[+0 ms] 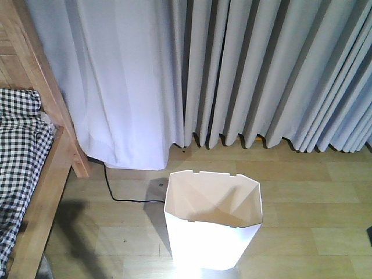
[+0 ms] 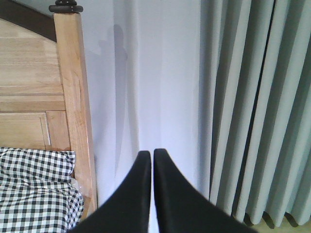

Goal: Move trash bin to bedside with robot

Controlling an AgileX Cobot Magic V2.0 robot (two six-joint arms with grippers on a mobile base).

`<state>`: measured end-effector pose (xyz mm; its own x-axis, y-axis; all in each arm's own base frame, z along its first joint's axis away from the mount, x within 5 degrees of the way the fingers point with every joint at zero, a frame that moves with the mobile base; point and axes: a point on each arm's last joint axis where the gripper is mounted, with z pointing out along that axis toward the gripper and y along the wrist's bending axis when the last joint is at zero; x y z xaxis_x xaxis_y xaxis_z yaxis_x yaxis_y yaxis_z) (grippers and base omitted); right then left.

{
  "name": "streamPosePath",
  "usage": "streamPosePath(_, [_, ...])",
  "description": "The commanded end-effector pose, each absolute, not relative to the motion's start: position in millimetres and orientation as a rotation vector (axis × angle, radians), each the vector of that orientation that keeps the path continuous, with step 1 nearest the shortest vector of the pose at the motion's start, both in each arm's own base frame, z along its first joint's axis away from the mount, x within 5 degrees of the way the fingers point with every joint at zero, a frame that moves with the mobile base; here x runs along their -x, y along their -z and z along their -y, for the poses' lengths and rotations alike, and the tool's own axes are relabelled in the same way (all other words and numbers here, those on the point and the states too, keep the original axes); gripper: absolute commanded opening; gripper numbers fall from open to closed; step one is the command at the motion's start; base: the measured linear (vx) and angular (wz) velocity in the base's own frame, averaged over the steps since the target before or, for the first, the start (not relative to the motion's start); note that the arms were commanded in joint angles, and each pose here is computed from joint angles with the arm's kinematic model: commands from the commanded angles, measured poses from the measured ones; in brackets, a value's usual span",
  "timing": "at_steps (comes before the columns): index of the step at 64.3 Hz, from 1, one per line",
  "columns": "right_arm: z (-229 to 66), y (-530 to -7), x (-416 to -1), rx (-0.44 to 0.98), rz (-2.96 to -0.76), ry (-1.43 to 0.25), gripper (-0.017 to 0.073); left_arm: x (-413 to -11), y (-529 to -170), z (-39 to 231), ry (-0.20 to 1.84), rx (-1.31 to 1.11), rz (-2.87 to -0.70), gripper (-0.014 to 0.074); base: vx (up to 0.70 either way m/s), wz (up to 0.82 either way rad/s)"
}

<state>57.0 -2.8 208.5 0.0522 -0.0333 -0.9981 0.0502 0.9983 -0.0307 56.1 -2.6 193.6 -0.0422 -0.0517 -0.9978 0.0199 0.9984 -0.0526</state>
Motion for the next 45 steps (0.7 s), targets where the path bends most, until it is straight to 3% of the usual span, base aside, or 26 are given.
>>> streamPosePath(1, [1.8, -207.0, -55.1, -0.020, -1.426, 0.038, -0.0006, -56.4, -192.8, 1.1, 0.057, 0.046, -1.561, -0.0006, 0.00, 0.00])
streamPosePath(18, [-2.3, -200.1, -56.1, 0.047, -1.491, -0.015, -0.0006, -56.4, -192.8, 1.1, 0.057, 0.046, -1.561, -0.0006, 0.00, 0.00])
streamPosePath(45, [-2.0, -200.1, -56.1, 0.038, -1.491, -0.015, -0.0006, -56.4, -192.8, 1.1, 0.057, 0.046, -1.561, -0.0006, 0.00, 0.00])
